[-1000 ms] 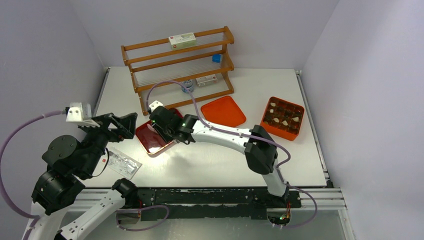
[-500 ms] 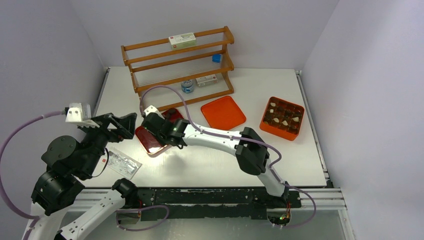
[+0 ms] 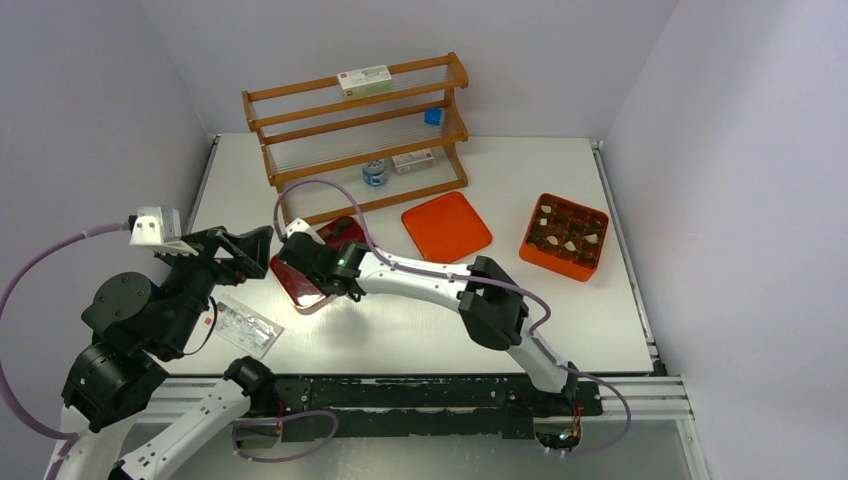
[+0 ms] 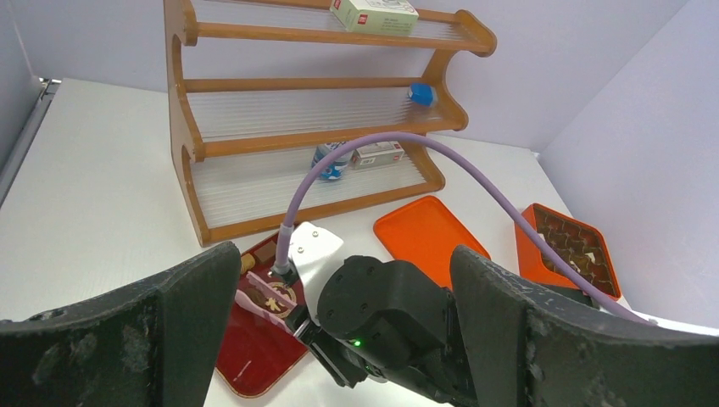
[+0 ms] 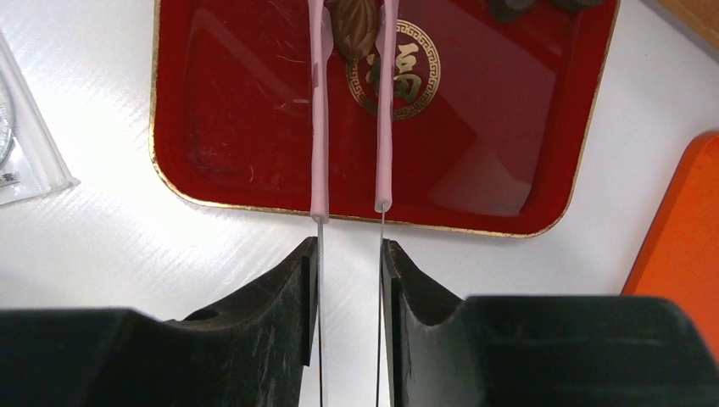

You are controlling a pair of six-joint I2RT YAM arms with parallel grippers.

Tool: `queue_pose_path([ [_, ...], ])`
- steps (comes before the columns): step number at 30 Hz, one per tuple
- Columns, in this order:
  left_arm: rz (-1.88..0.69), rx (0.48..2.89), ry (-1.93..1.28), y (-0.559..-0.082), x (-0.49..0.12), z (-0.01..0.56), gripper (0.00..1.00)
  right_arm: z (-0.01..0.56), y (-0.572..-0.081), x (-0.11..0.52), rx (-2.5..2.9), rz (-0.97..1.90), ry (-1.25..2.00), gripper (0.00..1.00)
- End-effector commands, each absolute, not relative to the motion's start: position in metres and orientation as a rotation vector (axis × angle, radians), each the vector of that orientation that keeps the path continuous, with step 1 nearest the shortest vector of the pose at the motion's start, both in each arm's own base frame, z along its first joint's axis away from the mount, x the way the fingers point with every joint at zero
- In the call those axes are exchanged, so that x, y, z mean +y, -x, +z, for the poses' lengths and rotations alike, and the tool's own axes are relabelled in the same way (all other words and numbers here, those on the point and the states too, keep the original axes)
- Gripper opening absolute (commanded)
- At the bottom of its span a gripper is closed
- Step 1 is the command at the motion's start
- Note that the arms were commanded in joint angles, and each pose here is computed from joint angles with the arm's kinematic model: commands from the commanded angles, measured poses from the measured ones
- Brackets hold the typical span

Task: Pack the chocolate
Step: Pick up the fake chocolate from the plate.

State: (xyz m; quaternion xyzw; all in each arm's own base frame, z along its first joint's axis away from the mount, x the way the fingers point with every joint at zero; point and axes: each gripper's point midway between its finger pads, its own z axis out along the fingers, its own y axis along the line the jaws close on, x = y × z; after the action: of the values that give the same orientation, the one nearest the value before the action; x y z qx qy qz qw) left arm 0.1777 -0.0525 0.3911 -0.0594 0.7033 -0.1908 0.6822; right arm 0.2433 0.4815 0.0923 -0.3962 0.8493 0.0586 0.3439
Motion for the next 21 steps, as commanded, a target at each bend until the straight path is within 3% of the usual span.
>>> queue_pose_path([
  [1,-0.413,1.552,0.153,-0.177,-0.047,0.396,0.98,0.096,-0.241,0.487,2.172,0.110,1.065,0.33],
  [21,-0.406,1.556,0.151,-0.178,-0.047,0.392,0.98,0.116,-0.230,0.479,2.147,0.175,1.046,0.27],
])
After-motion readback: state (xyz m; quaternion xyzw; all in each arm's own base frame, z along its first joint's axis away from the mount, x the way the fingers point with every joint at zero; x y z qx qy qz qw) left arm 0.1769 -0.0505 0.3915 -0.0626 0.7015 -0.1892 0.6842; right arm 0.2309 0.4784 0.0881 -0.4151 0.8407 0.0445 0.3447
